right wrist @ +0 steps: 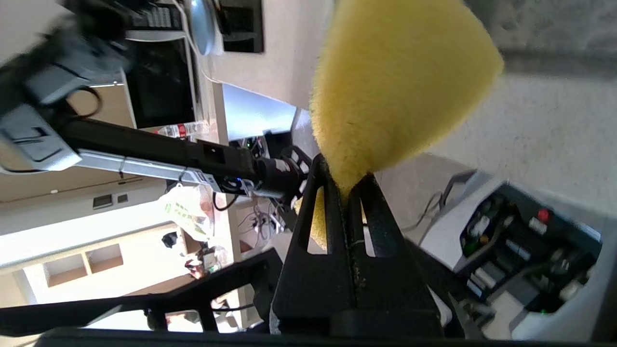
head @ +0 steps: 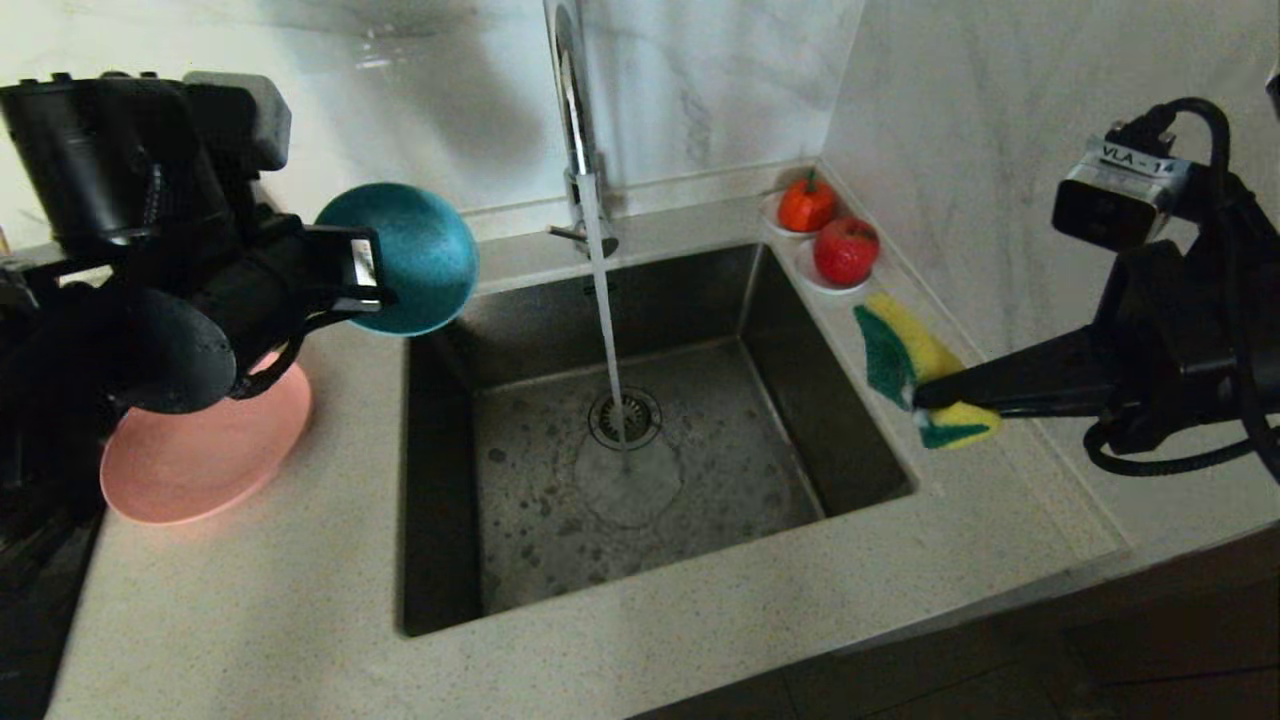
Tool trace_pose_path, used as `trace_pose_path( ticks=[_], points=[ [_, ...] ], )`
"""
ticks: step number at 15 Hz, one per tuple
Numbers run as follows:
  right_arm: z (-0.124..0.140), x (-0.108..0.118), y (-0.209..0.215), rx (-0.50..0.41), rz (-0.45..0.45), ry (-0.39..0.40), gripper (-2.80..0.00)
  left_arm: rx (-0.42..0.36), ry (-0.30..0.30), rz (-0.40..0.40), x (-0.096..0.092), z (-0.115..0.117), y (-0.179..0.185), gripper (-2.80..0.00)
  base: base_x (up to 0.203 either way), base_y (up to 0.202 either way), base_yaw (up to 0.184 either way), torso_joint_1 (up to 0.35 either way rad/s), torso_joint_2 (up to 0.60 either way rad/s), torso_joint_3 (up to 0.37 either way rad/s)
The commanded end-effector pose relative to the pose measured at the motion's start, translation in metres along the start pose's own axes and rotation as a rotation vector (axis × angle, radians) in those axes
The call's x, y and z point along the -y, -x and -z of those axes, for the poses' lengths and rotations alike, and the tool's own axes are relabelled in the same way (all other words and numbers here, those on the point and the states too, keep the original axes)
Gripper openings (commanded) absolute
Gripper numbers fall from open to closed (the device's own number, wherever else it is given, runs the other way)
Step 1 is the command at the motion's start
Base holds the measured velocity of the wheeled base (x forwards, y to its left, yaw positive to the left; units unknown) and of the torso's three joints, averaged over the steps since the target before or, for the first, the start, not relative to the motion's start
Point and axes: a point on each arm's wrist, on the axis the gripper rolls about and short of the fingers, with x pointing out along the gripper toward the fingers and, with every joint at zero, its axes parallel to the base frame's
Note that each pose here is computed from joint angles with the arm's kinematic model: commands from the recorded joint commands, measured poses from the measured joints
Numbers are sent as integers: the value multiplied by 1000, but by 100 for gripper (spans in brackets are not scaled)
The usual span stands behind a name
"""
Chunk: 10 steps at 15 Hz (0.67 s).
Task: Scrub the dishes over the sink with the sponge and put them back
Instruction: Place the bowl on the table
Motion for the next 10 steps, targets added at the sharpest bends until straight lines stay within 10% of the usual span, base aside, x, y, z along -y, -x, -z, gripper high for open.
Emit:
trace_pose_path(
  ticks=[1, 6, 10],
  points=[
    [4, 2, 1, -9, 2, -12, -280, -251, -31, -53, -19, 9, 3, -280, 0, 0, 0, 0, 0, 0],
    [9, 15, -6, -31, 20, -17, -280, -562, 259, -148, -90, -9, 19, -280, 0, 0, 0, 0, 0, 0],
    [10, 20, -6, -18, 28, -14, -280, -574, 395, -289, -135, -9, 21, -280, 0, 0, 0, 0, 0, 0]
  ],
)
